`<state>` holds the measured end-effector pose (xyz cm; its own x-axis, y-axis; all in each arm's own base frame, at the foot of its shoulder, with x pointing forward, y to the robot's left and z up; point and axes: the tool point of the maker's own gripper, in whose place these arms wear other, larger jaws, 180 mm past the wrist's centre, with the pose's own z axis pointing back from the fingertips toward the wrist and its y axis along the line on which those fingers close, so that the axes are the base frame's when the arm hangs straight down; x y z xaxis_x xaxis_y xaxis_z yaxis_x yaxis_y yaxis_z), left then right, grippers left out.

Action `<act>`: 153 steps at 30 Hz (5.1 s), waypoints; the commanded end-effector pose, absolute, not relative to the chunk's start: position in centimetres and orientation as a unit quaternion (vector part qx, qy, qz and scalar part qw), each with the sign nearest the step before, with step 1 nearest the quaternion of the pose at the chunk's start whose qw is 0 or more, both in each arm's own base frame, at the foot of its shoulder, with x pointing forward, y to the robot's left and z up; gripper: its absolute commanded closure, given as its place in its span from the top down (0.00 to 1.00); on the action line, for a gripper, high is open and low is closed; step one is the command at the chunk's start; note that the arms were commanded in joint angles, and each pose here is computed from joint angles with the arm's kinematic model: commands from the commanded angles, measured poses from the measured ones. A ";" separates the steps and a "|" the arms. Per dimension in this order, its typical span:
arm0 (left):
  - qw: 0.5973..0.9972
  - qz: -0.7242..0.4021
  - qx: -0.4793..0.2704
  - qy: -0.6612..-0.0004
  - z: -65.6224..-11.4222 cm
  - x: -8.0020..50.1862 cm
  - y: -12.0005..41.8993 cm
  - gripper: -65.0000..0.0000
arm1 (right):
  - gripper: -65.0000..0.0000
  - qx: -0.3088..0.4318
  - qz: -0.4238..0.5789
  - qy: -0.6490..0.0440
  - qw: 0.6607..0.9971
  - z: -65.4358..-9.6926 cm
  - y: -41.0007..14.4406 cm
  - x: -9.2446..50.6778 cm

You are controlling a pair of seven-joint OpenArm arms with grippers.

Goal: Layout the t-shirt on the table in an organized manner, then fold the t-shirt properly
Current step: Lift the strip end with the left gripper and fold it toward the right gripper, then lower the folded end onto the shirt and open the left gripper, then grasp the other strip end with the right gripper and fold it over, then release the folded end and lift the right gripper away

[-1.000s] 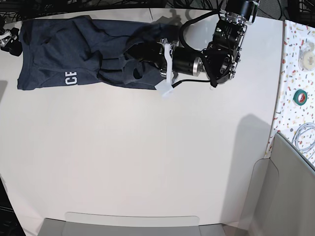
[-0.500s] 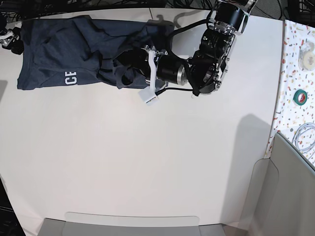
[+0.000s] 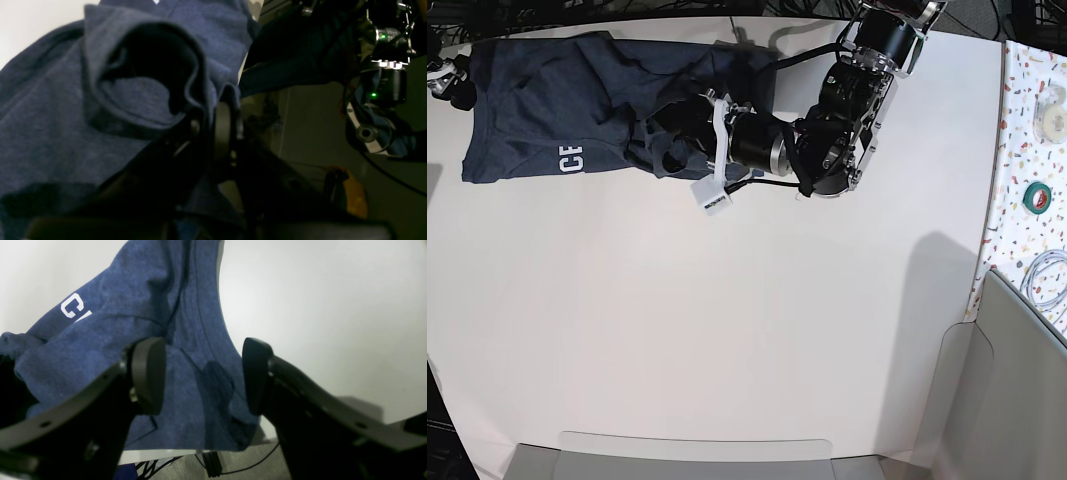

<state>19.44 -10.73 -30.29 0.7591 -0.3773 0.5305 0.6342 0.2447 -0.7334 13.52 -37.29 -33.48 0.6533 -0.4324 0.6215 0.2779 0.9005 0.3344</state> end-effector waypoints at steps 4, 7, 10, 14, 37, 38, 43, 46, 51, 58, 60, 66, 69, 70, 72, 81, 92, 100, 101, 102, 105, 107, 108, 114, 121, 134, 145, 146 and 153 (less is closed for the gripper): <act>0.766 -0.329 -0.533 -0.142 -28.9 20.0 -11.2 0.36 | 0.55 0.093 -0.179 -0.384 0.901 -32.2 -37.9 14.1; 0.767 -0.328 -0.533 -0.143 -28.9 19.9 -11.1 0.45 | 0.55 0.094 -0.178 -0.384 0.901 -32.2 -37.9 14.1; 0.766 -0.326 -0.535 -0.144 -28.8 20.0 -11.1 0.45 | 0.55 0.094 -0.179 -0.384 0.901 -32.2 -37.9 14.1; 0.766 -0.326 -0.535 -0.146 -28.6 20.2 -11.0 0.45 | 0.55 0.095 -0.179 -0.384 0.901 -32.3 -37.8 14.1; 0.823 -0.256 -0.475 -0.176 -31.8 23.1 -3.7 0.14 | 0.65 0.083 -0.162 -0.384 0.905 -31.4 -40.5 16.6; 0.824 -0.256 -0.474 -0.176 -31.9 23.1 -3.6 0.14 | 0.69 0.101 -0.171 -0.383 0.902 -32.1 -40.3 16.7; 0.827 -0.257 -0.469 -0.175 -32.1 23.1 -3.2 0.14 | 0.72 0.183 -0.206 -0.356 0.893 -35.4 -39.1 16.6; 0.827 -0.257 -0.469 -0.175 -32.1 23.1 -3.2 0.14 | 0.72 0.208 -0.211 -0.344 0.891 -36.5 -38.3 17.4; 0.827 -0.256 -0.469 -0.176 -32.0 23.2 -3.2 0.14 | 0.72 0.237 -0.197 -0.331 0.892 -37.6 -36.2 18.5; 0.827 -0.256 -0.469 -0.176 -32.0 23.2 -3.2 0.14 | 0.72 0.280 -0.193 -0.326 0.882 -38.7 -33.1 19.0; 0.827 -0.257 -0.469 -0.176 -32.0 23.2 -3.2 0.14 | 0.72 0.279 -0.196 -0.322 0.883 -38.9 -33.1 18.5; 0.829 -0.257 -0.465 -0.176 -32.1 23.3 -2.9 0.14 | 0.71 0.273 -0.198 -0.309 0.889 -39.3 -33.2 17.4; 0.837 -0.257 -0.450 -0.174 -32.6 23.4 -1.6 0.14 | 0.64 0.271 -0.197 -0.308 0.890 -39.3 -33.3 17.3; 0.841 -0.251 -0.445 -0.179 -32.6 23.8 -1.0 0.14 | 0.57 0.270 -0.197 -0.305 0.892 -39.4 -33.3 17.1; 0.848 -0.234 -0.436 -0.189 -32.6 24.4 0.5 0.14 | 0.38 0.270 -0.196 -0.304 0.892 -39.4 -33.3 17.1; 0.897 -0.134 -0.377 -0.188 -36.1 22.5 9.0 0.13 | 0.00 0.253 -0.174 -0.321 0.896 -38.7 -32.3 18.7; 0.949 -0.145 -0.236 -0.153 -42.5 17.8 12.9 0.13 | 0.00 0.206 -0.075 -0.406 0.887 -32.5 -28.7 21.4; 0.952 -0.151 -0.216 -0.154 -43.1 17.8 12.8 0.13 | 0.00 0.199 0.053 -0.459 0.864 -27.1 -21.5 23.5; 0.952 -0.151 -0.216 -0.155 -43.0 17.9 12.8 0.13 | 0.00 0.212 0.067 -0.456 0.861 -27.2 -20.3 23.8; 0.952 -0.151 -0.216 -0.155 -43.0 17.9 12.8 0.13 | 0.00 0.229 0.082 -0.451 0.859 -27.3 -18.8 24.0; 0.952 -0.151 -0.216 -0.155 -43.0 17.9 12.8 0.13 | 0.00 0.261 0.119 -0.429 0.856 -28.2 -14.8 24.5; 0.952 -0.151 -0.216 -0.154 -43.1 17.9 12.8 0.13 | 0.00 0.272 0.143 -0.417 0.855 -28.7 -12.2 25.0; 0.952 -0.151 -0.216 -0.154 -43.1 17.9 12.8 0.13 | 0.00 0.274 0.157 -0.409 0.856 -29.1 -10.9 25.2; 0.952 -0.151 -0.216 -0.155 -43.0 18.0 12.8 0.13 | 0.00 0.297 0.261 -0.369 0.841 -29.8 -3.0 25.1; 0.956 -0.133 -0.219 -0.142 -44.2 17.8 13.0 0.13 | 0.00 0.313 0.369 -0.355 0.799 -28.7 3.1 24.2; 0.955 -0.105 -0.237 -0.140 -45.2 19.7 11.8 0.13 | 0.00 0.316 0.451 -0.349 0.758 -27.6 6.7 24.2; 0.956 -0.102 -0.237 -0.137 -45.5 19.6 12.0 0.14 | 0.00 0.289 0.484 -0.288 0.774 -32.1 8.4 24.1; 0.956 -0.102 -0.237 -0.137 -45.5 19.6 12.0 0.14 | 0.00 0.286 0.491 -0.283 0.772 -32.5 8.7 24.0; 0.956 -0.102 -0.237 -0.137 -45.5 19.6 12.0 0.14 | 0.00 0.279 0.530 -0.276 0.751 -32.9 10.5 23.5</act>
<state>21.83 9.65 -43.10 0.9073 -0.0510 0.4175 0.2845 0.8055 -0.5198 22.94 9.39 -34.49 0.3150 0.6826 0.6594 -0.9434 0.3014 0.1387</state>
